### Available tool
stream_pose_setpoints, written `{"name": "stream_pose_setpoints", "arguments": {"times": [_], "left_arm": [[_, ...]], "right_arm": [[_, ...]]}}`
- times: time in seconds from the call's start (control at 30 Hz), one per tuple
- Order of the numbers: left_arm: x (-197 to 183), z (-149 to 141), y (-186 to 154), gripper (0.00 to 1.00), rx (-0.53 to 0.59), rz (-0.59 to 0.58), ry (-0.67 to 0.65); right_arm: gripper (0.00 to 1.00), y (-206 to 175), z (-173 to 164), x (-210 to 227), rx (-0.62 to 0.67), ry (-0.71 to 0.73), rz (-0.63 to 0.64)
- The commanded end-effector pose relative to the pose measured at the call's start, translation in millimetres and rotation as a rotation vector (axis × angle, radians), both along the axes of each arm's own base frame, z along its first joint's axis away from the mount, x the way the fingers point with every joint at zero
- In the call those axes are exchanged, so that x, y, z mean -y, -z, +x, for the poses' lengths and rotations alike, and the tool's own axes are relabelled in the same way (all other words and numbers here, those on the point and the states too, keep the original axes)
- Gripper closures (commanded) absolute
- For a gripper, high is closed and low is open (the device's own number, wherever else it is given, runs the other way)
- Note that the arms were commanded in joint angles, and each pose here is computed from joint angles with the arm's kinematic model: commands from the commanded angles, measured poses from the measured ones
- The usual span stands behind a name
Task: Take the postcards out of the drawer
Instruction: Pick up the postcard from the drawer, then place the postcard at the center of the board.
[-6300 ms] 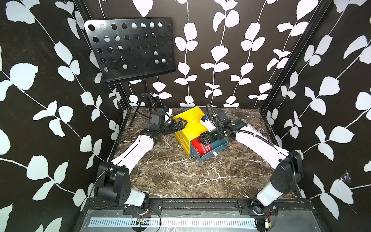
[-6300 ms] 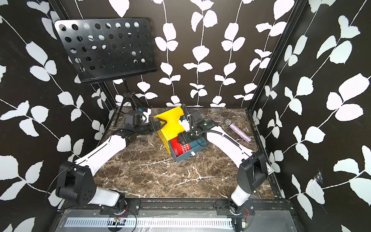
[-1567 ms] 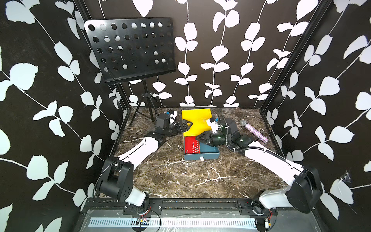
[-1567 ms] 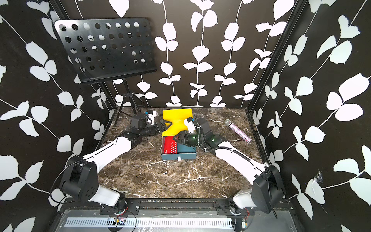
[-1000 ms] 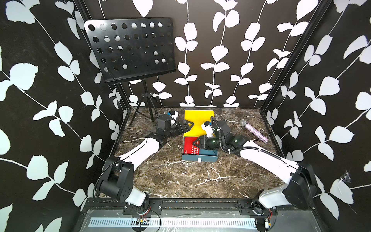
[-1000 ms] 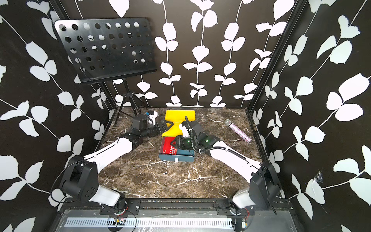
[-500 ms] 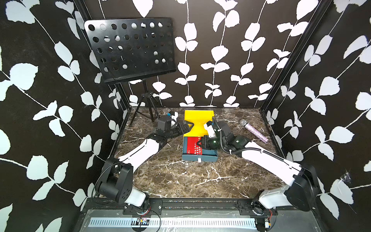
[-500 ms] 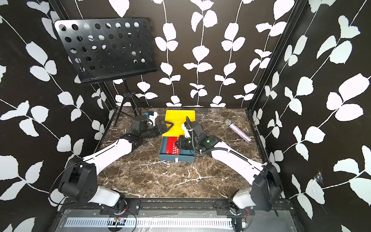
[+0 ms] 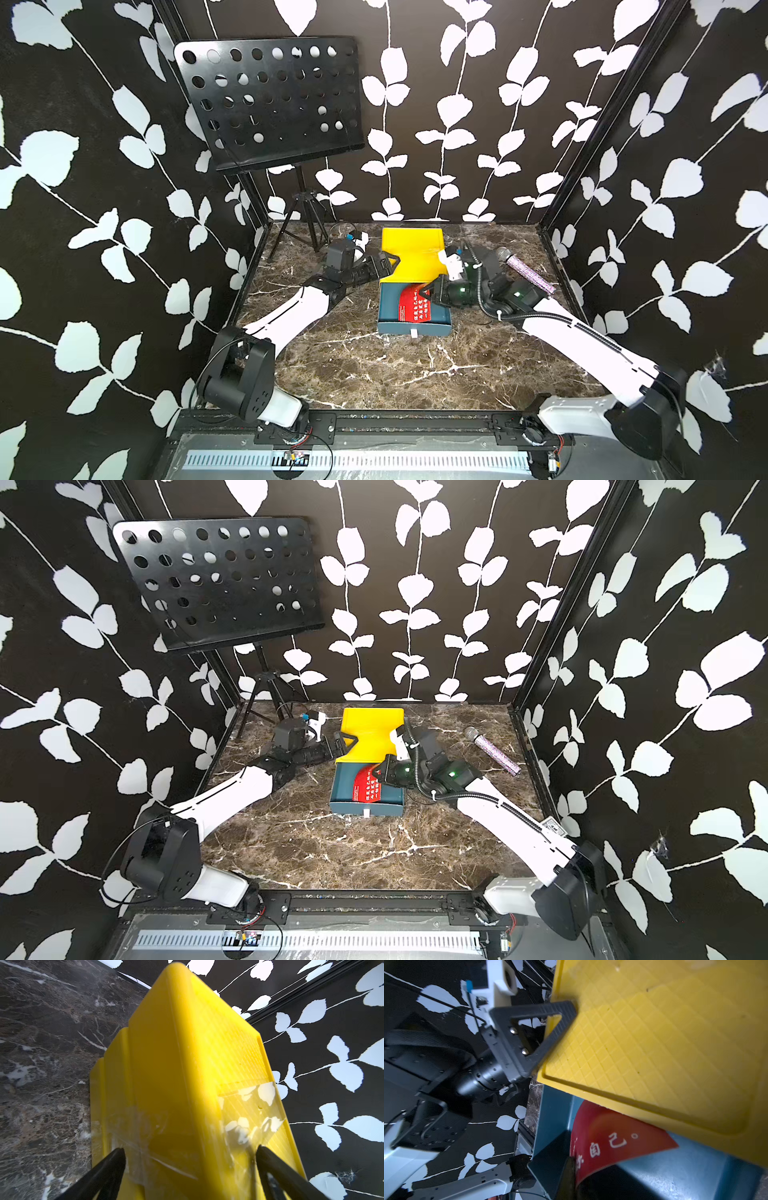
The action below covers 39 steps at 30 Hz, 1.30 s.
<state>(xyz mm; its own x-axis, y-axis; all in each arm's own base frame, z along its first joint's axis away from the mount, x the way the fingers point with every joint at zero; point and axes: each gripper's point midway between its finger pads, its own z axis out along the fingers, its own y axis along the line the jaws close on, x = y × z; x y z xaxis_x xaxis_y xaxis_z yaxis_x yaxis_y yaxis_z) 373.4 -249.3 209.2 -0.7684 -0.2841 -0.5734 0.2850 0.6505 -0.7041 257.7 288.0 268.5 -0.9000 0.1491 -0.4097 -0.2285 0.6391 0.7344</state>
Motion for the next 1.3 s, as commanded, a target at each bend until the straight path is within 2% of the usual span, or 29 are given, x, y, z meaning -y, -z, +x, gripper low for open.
{"name": "stream_pose_setpoints", "arguments": {"times": [0.0, 0.27, 0.57, 0.83, 0.93, 1.27], "left_arm": [[-7, 0, -9, 0.01, 0.025, 0.033, -0.006], [-20, -1, -3, 0.01, 0.003, 0.068, -0.040], [-38, -11, -16, 0.01, 0.023, 0.110, -0.072], [-51, -15, -26, 0.01, 0.048, 0.126, -0.100], [-54, -15, -31, 0.01, 0.057, 0.128, -0.104], [-60, -15, -44, 0.01, 0.083, 0.151, -0.115]], "right_arm": [[1.00, -38, 2, 8, 0.064, 0.011, 0.062], [1.00, -58, 1, 38, 0.106, 0.037, 0.054], [1.00, -80, 1, 60, 0.165, 0.040, 0.065], [1.00, -112, 13, 81, 0.287, 0.040, 0.059], [1.00, -110, 21, 91, 0.310, 0.032, 0.026], [1.00, -75, 64, 131, 0.272, 0.076, 0.007]]}}
